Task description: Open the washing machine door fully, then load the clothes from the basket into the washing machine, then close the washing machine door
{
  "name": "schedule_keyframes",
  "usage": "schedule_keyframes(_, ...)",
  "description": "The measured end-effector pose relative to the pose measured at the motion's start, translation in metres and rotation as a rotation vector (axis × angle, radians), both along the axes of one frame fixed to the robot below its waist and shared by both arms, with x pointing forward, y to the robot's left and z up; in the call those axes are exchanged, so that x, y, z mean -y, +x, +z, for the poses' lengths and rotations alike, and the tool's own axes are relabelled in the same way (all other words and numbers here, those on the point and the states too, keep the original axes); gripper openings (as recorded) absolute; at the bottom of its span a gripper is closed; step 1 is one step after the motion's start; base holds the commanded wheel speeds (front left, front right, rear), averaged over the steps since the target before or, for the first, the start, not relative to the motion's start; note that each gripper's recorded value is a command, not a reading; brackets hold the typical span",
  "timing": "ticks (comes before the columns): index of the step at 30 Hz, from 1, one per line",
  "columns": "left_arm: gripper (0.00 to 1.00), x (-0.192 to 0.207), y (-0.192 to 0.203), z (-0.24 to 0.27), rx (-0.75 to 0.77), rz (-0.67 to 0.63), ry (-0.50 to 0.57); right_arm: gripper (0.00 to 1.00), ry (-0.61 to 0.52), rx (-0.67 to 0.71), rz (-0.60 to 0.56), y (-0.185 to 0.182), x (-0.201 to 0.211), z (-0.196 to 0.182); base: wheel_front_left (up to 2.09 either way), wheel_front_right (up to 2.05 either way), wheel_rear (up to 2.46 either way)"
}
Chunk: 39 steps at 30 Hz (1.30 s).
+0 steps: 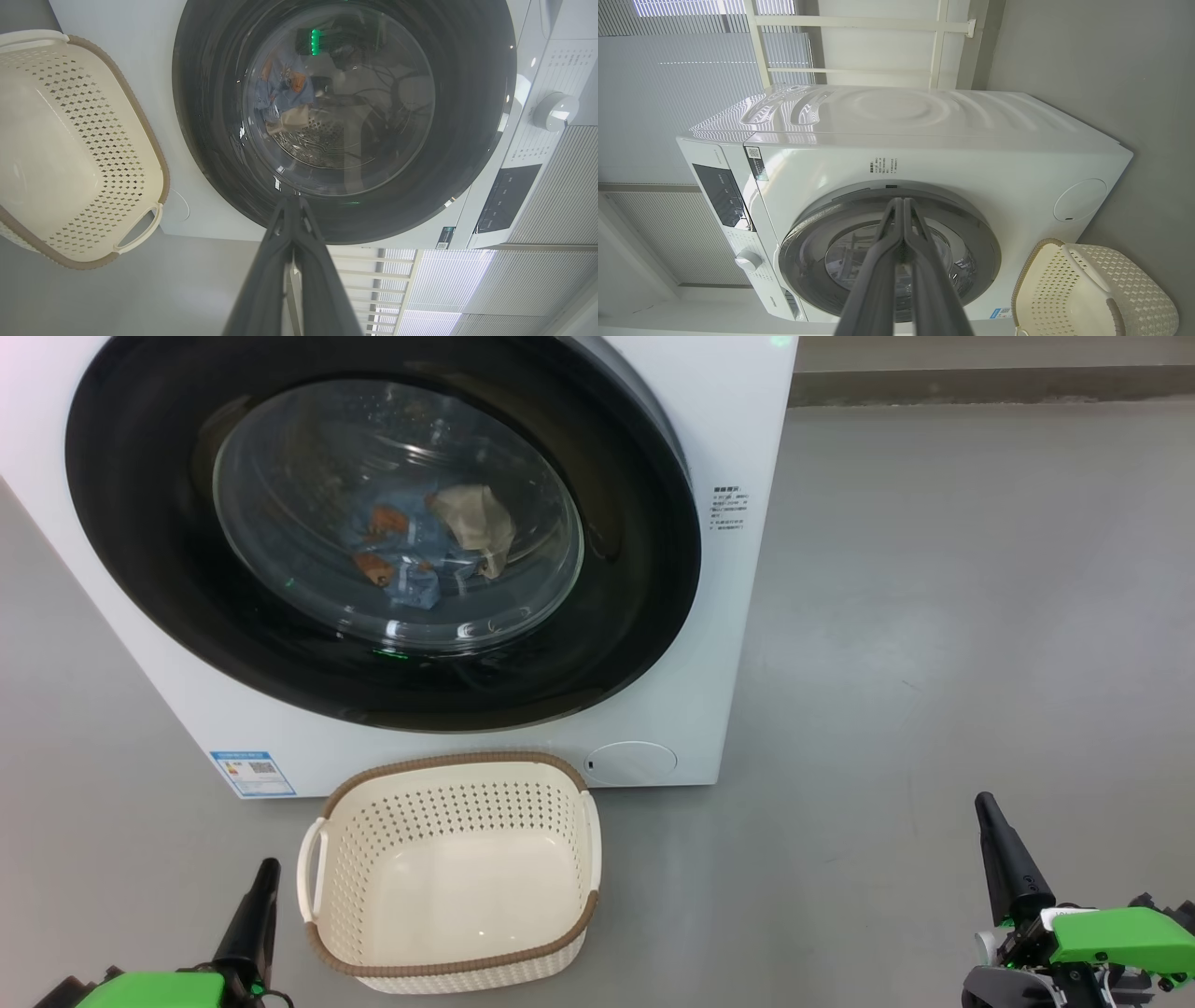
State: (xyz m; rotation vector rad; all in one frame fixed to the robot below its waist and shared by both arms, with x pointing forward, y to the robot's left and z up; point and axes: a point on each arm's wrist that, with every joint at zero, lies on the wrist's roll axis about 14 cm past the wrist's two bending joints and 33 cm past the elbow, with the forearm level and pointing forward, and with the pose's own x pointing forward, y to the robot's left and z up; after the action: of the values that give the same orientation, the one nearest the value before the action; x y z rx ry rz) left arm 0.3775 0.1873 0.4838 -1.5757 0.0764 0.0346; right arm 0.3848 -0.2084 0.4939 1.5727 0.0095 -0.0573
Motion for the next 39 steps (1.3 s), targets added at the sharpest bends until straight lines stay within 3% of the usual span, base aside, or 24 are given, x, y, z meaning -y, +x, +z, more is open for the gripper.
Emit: schedule_keyframes(39, 0.0, -0.0002, 0.0, 0.0, 0.0, 0.001, -0.001, 0.0, 0.001, 0.0, 0.0, 0.0, -0.0001, -0.0001, 0.0, 0.0, 0.0)
